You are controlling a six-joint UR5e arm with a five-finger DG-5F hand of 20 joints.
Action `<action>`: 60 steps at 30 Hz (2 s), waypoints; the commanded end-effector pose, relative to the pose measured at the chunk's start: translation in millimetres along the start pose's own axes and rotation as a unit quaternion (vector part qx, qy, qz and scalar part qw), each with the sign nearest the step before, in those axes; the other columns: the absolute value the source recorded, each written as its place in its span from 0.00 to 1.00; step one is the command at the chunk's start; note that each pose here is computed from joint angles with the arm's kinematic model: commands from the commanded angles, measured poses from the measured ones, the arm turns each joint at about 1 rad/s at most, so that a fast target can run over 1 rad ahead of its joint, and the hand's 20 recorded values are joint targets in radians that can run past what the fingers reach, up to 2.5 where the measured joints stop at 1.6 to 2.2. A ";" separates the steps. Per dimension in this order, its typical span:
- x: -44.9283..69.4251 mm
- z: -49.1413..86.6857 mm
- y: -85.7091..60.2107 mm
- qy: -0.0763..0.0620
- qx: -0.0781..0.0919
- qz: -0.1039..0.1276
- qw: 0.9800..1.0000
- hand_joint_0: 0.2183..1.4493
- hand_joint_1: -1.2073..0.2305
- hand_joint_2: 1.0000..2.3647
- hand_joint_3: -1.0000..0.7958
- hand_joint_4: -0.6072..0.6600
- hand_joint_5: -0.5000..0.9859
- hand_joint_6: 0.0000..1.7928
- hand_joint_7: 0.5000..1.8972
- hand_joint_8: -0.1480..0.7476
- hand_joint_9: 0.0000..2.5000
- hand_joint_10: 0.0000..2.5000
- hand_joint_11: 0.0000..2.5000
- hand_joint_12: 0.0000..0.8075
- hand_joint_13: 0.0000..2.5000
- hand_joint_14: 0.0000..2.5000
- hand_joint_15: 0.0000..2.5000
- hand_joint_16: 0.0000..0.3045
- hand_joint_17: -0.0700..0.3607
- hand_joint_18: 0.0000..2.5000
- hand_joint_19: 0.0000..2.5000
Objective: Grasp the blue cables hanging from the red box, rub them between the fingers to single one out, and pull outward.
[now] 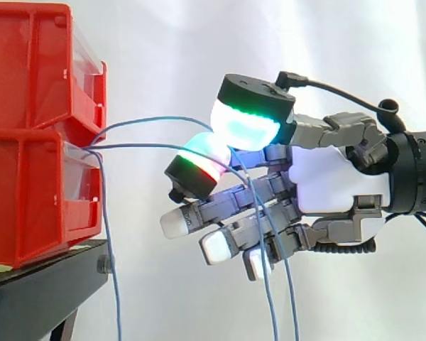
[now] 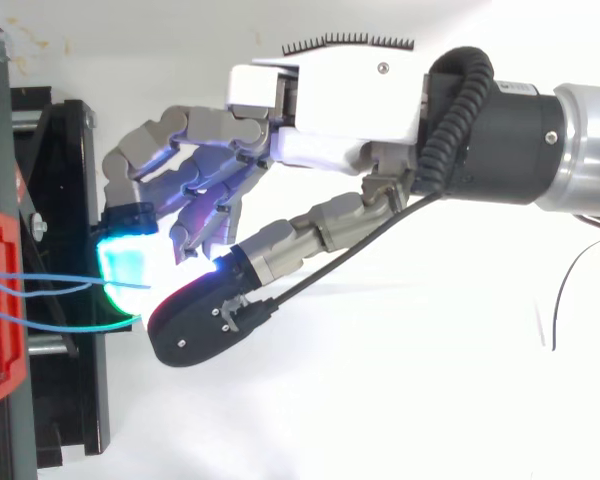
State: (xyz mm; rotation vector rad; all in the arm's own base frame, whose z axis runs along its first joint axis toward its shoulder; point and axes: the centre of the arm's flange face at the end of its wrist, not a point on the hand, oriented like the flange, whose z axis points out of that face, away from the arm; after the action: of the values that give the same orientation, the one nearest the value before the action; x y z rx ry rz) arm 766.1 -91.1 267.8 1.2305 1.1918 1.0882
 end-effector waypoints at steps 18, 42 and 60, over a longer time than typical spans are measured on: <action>-10.1 -9.7 -7.9 -0.010 0.044 -0.022 0.999 0.32 0.28 0.01 0.44 0.50 0.27 0.44 0.50 0.38 0.21 0.00 0.08 0.45 0.25 0.00 0.08 0.15 0.40 0.28 0.23; -30.1 -40.4 -7.6 -0.121 0.113 -0.068 0.984 0.32 0.27 0.01 0.44 0.50 0.27 0.45 0.50 0.39 0.24 0.00 0.13 0.46 0.28 0.00 0.13 0.15 0.40 0.29 0.26; 13.3 -64.6 -2.4 -0.127 0.099 -0.075 0.984 0.32 0.28 0.01 0.44 0.50 0.27 0.45 0.49 0.40 0.27 0.00 0.15 0.46 0.29 0.00 0.16 0.15 0.40 0.30 0.27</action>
State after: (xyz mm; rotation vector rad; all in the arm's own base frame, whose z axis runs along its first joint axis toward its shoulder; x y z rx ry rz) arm 701.3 -86.7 266.2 1.3712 1.1746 0.6723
